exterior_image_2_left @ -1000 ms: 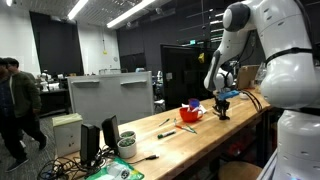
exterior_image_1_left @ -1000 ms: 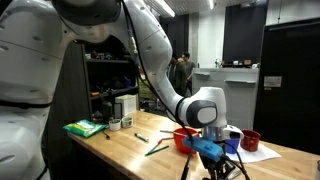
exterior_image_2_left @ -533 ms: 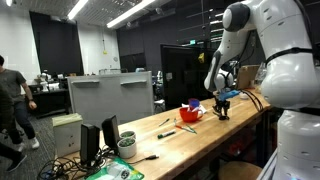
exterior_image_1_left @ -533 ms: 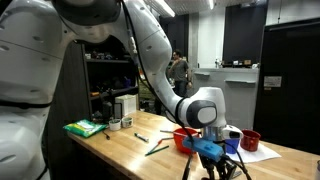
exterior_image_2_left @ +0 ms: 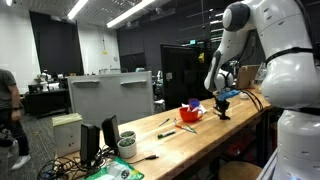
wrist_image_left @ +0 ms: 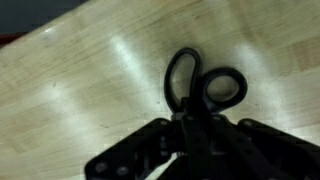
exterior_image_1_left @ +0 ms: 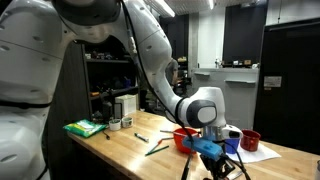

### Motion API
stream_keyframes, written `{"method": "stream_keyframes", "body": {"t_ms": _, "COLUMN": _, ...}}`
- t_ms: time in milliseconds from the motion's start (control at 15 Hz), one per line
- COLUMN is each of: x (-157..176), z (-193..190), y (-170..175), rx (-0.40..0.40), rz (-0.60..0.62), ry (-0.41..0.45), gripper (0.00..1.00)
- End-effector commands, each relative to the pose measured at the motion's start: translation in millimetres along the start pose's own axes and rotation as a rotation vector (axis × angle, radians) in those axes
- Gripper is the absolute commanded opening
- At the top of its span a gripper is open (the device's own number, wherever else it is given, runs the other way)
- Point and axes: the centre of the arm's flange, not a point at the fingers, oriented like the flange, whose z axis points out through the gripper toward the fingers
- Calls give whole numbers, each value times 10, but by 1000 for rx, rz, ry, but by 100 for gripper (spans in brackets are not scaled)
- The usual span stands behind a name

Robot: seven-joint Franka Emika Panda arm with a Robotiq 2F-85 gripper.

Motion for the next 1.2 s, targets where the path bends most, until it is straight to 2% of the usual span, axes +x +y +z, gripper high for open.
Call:
{"method": "stream_keyframes", "body": {"t_ms": 0, "x": -73, "z": 50, "y": -37, "rx": -19, "rz": 10, "ry": -8, "gripper": 0}}
{"method": "stream_keyframes", "body": {"t_ms": 267, "x": -60, "z": 62, "y": -34, "rx": -19, "rz": 13, "ry": -11, "gripper": 2}}
{"method": "stream_keyframes", "body": {"t_ms": 333, "x": -60, "z": 61, "y": -34, "rx": -20, "rz": 13, "ry": -12, "gripper": 27}}
{"method": "stream_keyframes", "body": {"t_ms": 467, "x": -61, "z": 57, "y": -31, "rx": -18, "rz": 14, "ry": -11, "gripper": 35}}
{"method": "stream_keyframes", "body": {"t_ms": 667, "x": -75, "z": 18, "y": 2, "rx": -11, "rz": 17, "ry": -4, "gripper": 53}}
{"method": "stream_keyframes", "body": {"t_ms": 1067, "x": -122, "z": -41, "y": 5, "rx": -6, "rz": 15, "ry": 10, "gripper": 46}}
{"method": "stream_keyframes", "body": {"t_ms": 1133, "x": -128, "z": -56, "y": 3, "rx": -6, "rz": 15, "ry": 12, "gripper": 41}}
